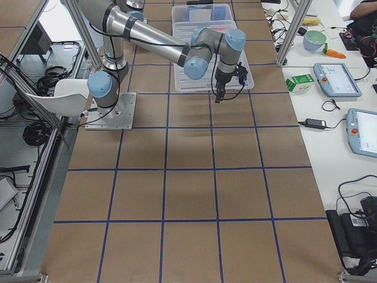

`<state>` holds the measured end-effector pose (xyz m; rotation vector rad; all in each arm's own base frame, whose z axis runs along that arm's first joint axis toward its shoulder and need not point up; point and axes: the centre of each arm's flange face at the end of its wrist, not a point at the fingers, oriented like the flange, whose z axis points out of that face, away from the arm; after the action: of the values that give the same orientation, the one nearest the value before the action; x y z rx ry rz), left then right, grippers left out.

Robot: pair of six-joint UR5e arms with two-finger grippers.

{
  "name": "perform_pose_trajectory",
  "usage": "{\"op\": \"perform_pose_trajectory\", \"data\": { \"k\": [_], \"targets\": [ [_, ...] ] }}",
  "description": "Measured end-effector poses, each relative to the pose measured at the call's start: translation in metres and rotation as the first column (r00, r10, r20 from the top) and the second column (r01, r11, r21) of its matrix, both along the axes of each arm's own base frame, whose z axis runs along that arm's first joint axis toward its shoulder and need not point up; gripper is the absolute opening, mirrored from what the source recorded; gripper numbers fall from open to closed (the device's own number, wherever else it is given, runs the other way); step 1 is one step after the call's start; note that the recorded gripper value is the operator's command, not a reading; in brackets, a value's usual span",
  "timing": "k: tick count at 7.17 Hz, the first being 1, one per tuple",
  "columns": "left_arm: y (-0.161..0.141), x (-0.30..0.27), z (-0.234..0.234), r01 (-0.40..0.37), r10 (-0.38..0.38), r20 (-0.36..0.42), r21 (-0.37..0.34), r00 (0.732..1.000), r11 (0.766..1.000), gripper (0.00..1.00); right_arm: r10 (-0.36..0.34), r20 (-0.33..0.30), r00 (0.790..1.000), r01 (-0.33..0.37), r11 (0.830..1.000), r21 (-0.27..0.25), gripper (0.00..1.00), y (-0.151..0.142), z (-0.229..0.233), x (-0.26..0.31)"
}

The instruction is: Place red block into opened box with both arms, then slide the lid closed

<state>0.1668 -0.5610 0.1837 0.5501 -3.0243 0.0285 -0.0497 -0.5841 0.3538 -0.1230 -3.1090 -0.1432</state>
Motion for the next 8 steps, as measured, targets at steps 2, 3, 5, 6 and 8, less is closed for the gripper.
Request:
{"op": "perform_pose_trajectory", "data": {
  "k": [2, 3, 5, 6, 8],
  "targets": [
    [-0.004, -0.002, -0.001, -0.026, 0.026, 0.008, -0.015, 1.000, 1.000, 0.19, 0.002, 0.000, 1.000, -0.002, 1.000, 0.000, 1.00, 0.001, 0.003, 0.001],
    [-0.006, -0.003, 0.001, -0.026, 0.026, 0.016, -0.026, 1.000, 0.999, 0.08, 0.003, 0.004, 1.000, -0.003, 1.000, -0.003, 1.00, 0.004, 0.011, 0.004],
    [-0.012, -0.001, 0.010, -0.020, 0.021, 0.029, -0.044, 0.999, 0.999, 0.01, 0.004, 0.006, 1.000, -0.004, 1.000, -0.018, 1.00, 0.028, 0.054, 0.015],
    [-0.016, 0.000, 0.019, -0.017, 0.019, 0.033, -0.050, 0.999, 0.999, 0.00, 0.000, 0.002, 1.000, 0.000, 1.000, -0.023, 1.00, 0.050, 0.082, 0.022],
    [-0.022, 0.002, 0.040, -0.008, 0.011, 0.058, -0.044, 0.998, 0.999, 0.00, -0.020, -0.008, 1.000, 0.020, 1.000, -0.017, 1.00, 0.093, 0.126, 0.034]
  ]
}}
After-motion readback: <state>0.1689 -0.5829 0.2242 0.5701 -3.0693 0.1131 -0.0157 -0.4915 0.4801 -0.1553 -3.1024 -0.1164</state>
